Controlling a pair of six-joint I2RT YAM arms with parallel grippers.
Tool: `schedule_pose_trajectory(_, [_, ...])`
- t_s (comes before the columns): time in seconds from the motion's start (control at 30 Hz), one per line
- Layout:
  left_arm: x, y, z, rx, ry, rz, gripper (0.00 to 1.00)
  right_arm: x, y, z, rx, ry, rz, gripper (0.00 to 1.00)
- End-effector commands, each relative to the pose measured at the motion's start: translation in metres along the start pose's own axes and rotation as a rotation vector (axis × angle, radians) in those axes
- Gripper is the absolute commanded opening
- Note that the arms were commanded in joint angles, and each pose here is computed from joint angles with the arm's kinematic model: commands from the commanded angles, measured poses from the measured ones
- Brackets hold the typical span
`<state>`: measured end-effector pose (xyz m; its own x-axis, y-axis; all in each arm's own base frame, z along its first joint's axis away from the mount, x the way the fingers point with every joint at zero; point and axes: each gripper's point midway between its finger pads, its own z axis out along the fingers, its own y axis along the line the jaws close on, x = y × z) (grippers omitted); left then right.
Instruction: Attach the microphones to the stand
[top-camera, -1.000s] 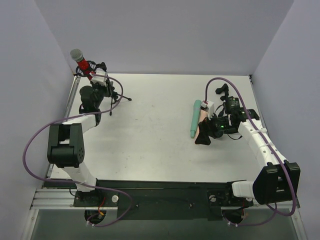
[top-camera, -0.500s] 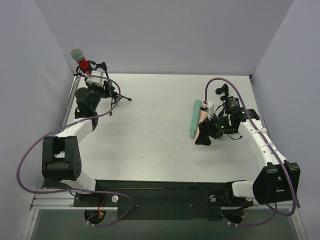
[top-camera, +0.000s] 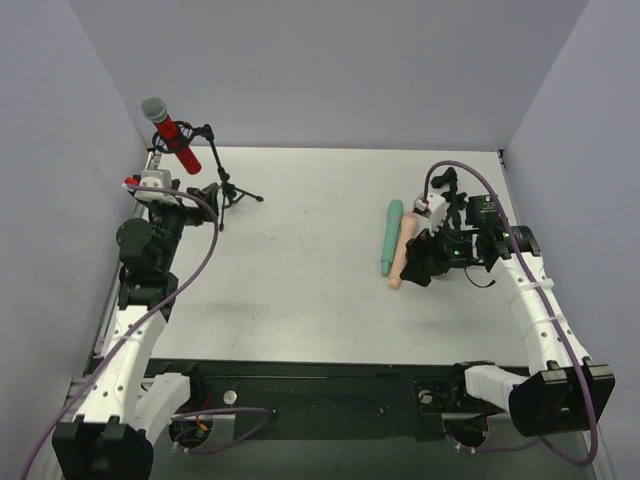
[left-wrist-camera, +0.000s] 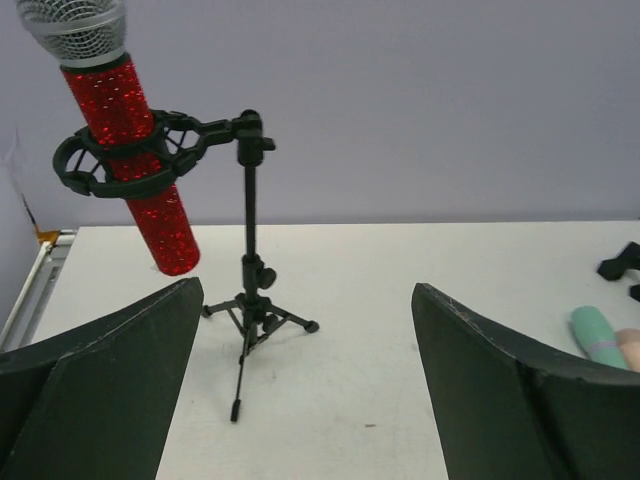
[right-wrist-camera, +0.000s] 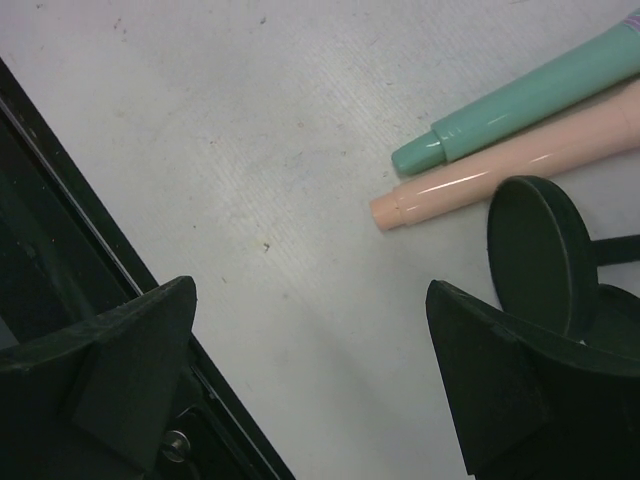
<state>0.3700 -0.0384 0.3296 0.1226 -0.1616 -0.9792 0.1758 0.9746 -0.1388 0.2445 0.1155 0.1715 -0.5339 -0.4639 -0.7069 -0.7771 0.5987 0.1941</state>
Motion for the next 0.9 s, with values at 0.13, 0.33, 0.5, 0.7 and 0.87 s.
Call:
schedule_pose_trajectory(0.13, [0.021, -0.071, -0.068, 0.188, 0.124, -0.04, 0.97, -0.014, -0.042, -0.043, 0.411, -0.044, 0.283, 0.94])
schedule_pose_trajectory(0.33, [0.031, -0.092, -0.089, 0.262, 0.149, -0.047, 0.97, -0.026, -0.065, -0.049, 0.549, -0.124, 0.423, 0.94])
schedule_pose_trajectory(0.5, [0.035, -0.1, -0.091, 0.294, 0.167, -0.044, 0.97, -0.024, -0.109, -0.068, 0.76, -0.074, 0.497, 0.94])
schedule_pose_trajectory(0.7, [0.034, -0.103, -0.093, 0.307, 0.161, -0.044, 0.97, -0.017, -0.164, -0.079, 0.831, 0.008, 0.593, 0.94])
schedule_pose_trajectory(0.87, [0.033, -0.107, -0.095, 0.325, 0.159, -0.046, 0.97, 0.005, -0.21, -0.065, 0.794, 0.174, 0.633, 0.92])
